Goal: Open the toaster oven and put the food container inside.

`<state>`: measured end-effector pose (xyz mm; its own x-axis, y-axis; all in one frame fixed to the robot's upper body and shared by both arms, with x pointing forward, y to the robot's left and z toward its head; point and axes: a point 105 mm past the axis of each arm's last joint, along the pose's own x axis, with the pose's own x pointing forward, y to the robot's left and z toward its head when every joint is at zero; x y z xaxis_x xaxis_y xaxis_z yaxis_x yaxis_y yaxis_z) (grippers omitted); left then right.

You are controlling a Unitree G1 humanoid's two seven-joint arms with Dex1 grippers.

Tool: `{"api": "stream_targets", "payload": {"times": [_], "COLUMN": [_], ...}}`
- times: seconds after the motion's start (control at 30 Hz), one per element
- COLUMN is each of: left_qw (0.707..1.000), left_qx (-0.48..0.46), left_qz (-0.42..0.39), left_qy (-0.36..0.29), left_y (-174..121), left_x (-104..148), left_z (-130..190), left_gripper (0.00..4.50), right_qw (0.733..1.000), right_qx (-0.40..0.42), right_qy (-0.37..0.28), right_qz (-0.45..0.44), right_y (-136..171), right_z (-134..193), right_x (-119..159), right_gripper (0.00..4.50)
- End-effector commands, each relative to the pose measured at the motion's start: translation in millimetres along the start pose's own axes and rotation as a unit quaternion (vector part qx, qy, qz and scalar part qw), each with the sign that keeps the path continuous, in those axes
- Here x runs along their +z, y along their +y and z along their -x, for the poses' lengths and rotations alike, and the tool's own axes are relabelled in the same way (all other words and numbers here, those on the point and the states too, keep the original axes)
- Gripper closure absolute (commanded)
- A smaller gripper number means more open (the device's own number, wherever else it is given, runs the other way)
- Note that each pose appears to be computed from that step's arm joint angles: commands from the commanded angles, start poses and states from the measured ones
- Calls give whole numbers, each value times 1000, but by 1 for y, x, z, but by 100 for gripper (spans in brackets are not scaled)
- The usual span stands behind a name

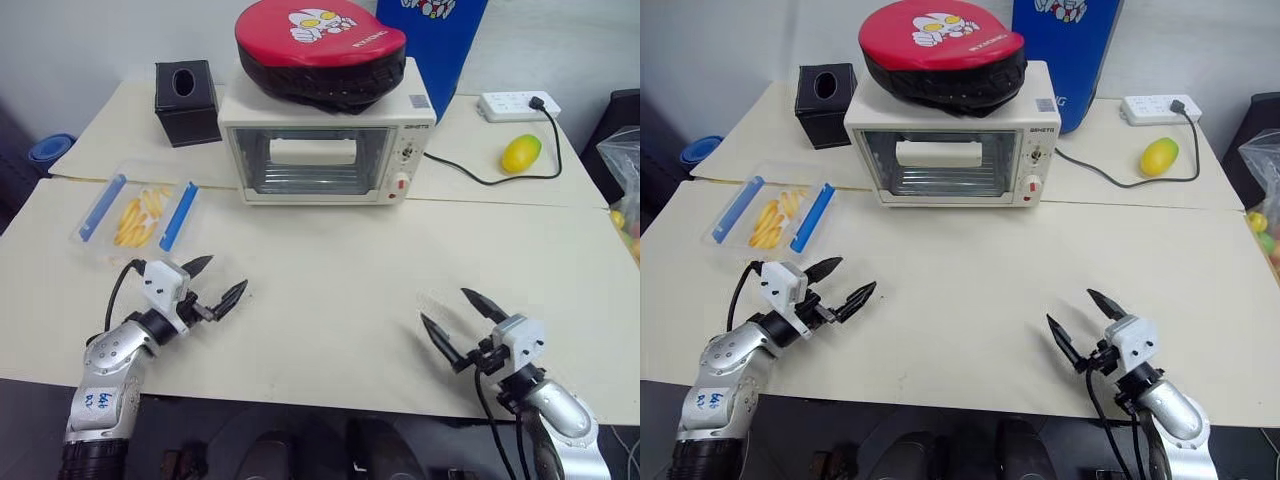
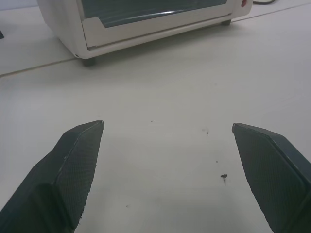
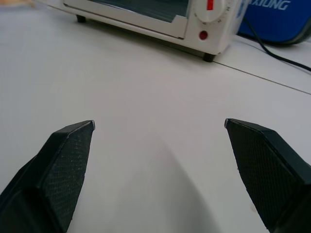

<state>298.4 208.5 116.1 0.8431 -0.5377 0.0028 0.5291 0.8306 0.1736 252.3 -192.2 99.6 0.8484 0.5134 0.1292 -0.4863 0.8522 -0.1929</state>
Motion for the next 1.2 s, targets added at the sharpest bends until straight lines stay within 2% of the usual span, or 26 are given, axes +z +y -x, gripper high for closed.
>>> {"api": "stream_targets", "payload": {"times": [0.03,0.13,0.3,0.57,0.87,1.2], "left_qw": [999,995,987,974,972,975], "left_qx": [-27,-88,-135,-168,-159,-141], "left_qz": [1,33,59,82,94,107], "left_qy": [-30,-44,-61,-128,-142,-134], "left_y": [-4,-7,13,16,3,2], "left_x": [20,34,66,121,124,116], "left_z": [0,9,21,17,21,21], "left_gripper": [0,0,0,0,0,0], "right_qw": [998,993,982,973,969,949], "right_qx": [38,80,166,209,230,299], "right_qy": [-47,-78,-88,-84,-81,-98], "right_qz": [-19,-36,-27,-50,-48,-35], "right_y": [-2,-8,-11,-9,0,27], "right_z": [-22,-55,-112,-167,-201,-202], "right_x": [25,52,92,116,124,132], "right_gripper": [2,2,2,2,2,2]}}
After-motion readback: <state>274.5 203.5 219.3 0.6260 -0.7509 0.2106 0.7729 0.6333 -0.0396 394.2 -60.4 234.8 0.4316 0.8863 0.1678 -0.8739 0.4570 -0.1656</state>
